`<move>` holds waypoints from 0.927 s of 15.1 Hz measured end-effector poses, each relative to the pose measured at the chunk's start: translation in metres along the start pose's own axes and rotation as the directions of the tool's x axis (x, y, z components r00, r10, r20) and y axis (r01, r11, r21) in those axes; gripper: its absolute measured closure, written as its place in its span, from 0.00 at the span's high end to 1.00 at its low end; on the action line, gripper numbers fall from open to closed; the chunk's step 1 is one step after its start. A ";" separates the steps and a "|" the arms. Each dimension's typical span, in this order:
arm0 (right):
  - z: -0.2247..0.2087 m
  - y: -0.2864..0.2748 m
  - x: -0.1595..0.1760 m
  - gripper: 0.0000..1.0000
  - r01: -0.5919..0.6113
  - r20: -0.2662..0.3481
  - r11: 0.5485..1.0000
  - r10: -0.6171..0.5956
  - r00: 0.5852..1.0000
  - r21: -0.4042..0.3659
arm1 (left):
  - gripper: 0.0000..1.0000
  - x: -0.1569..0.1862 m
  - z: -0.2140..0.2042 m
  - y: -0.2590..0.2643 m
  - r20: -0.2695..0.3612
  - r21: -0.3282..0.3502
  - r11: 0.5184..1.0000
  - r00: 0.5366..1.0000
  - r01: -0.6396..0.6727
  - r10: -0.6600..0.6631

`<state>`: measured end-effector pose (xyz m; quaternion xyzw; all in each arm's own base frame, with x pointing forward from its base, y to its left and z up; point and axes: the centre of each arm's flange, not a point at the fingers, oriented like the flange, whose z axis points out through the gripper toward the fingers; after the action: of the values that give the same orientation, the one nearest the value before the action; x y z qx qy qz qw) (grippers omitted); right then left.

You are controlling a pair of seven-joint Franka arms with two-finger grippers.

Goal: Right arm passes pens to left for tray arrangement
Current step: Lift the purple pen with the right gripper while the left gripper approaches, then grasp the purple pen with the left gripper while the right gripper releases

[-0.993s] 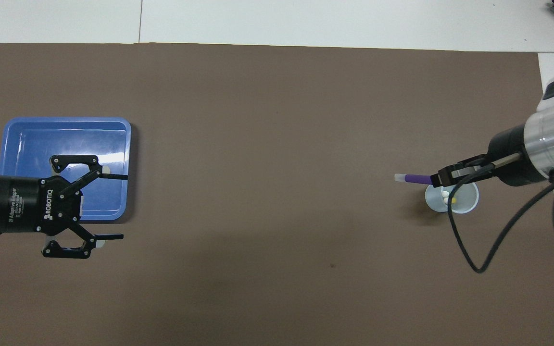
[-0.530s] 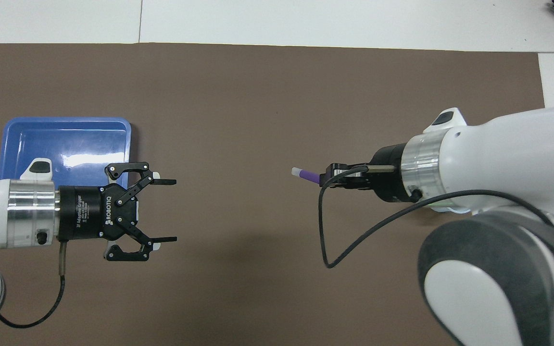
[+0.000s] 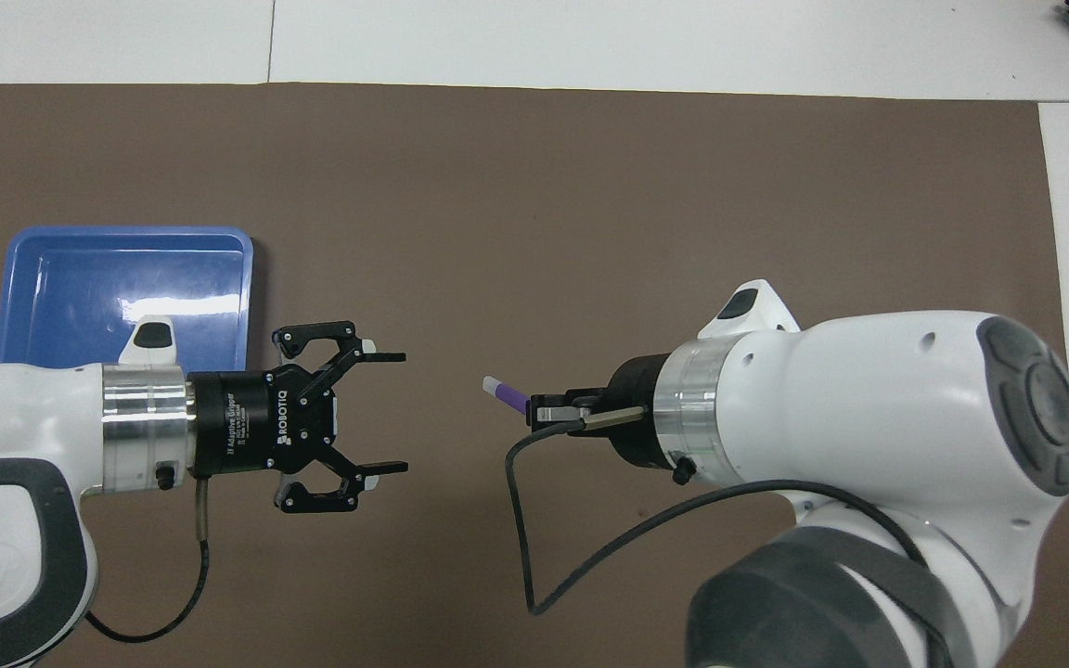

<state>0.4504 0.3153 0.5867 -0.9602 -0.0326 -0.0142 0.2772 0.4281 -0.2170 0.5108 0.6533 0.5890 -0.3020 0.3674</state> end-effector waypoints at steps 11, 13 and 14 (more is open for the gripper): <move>0.002 -0.005 -0.004 0.19 0.013 0.003 1.000 -0.013 1.000 0.002 | 1.00 -0.003 0.044 -0.011 0.010 -0.085 0.996 0.999 0.033 -0.032; 0.002 -0.005 -0.004 0.19 0.013 0.003 1.000 -0.013 1.000 0.002 | 1.00 -0.002 0.044 -0.011 0.014 -0.092 0.995 0.999 0.038 -0.037; 0.002 -0.005 -0.004 0.19 0.014 0.003 1.000 -0.014 1.000 0.002 | 0.93 -0.003 0.045 -0.011 0.014 -0.093 0.995 0.999 0.037 -0.036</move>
<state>0.4456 0.3202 0.5876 -0.9596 -0.0395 -0.0147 0.2780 0.4186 -0.2559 0.4873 0.6226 0.6122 -0.2848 0.3956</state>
